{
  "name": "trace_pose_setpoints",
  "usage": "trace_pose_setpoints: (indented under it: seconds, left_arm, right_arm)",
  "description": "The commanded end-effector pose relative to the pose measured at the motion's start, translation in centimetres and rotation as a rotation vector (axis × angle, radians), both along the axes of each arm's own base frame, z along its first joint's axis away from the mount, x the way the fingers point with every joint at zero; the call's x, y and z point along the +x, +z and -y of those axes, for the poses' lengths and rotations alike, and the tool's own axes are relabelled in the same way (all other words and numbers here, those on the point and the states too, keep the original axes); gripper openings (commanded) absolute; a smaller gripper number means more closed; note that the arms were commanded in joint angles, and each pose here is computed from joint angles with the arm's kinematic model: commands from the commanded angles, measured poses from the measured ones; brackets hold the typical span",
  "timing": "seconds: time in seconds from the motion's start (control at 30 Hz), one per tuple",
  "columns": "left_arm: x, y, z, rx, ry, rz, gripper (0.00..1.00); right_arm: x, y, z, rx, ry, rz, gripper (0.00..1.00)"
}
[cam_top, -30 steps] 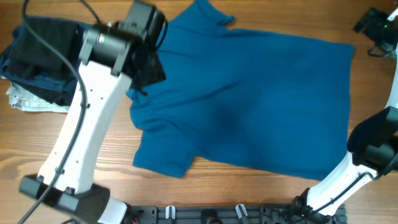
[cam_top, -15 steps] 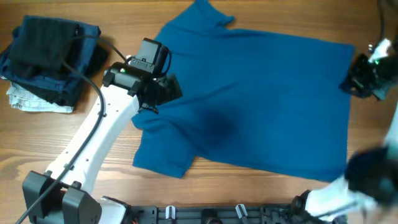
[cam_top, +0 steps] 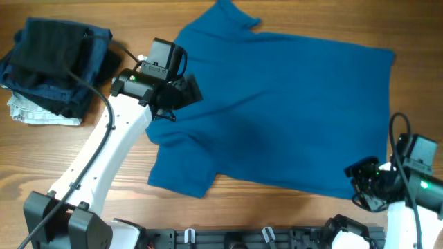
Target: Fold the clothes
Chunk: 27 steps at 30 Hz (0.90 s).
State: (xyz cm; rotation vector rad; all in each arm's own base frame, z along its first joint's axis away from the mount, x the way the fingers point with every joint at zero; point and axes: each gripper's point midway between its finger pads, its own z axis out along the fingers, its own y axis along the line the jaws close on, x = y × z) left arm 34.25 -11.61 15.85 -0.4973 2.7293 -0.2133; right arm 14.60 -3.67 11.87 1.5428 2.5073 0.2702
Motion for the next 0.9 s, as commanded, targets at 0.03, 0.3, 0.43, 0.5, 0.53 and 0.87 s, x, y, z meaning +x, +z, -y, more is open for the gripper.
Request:
trace_pose_setpoints:
  seconds: [0.03, 0.3, 0.43, 0.5, 0.53, 0.87]
  left_arm:
    - [-0.1, 0.5, -0.2, -0.001, -0.014, 0.013, 1.0]
    - [-0.2, 0.5, -0.2, 0.0, -0.013, 0.009, 1.0]
    - [0.2, 0.6, -0.1, -0.008, -0.009, 0.027, 1.0]
    - [0.2, 0.6, -0.2, -0.001, -0.007, 0.029, 1.0]
    - [0.4, 0.7, -0.5, 0.016, 0.001, 0.035, 1.0]
    - [0.8, 0.8, -1.7, 0.069, 0.028, 0.055, 1.0]
  right_arm:
    - [-0.8, -4.5, 1.4, 0.019, -0.244, -0.198, 0.54]
    - [-4.7, -5.5, 8.1, -0.368, -0.616, -0.454, 0.79]
    - [-4.6, -6.6, 8.5, -0.387, -0.622, -0.444, 0.88]
    - [-4.5, -8.3, 8.1, -0.366, -0.618, -0.418, 0.88]
    - [-4.5, -9.4, 7.6, -0.337, -0.618, -0.406, 0.86]
    - [-2.9, -10.8, 7.1, -0.284, -0.525, -0.347, 0.62]
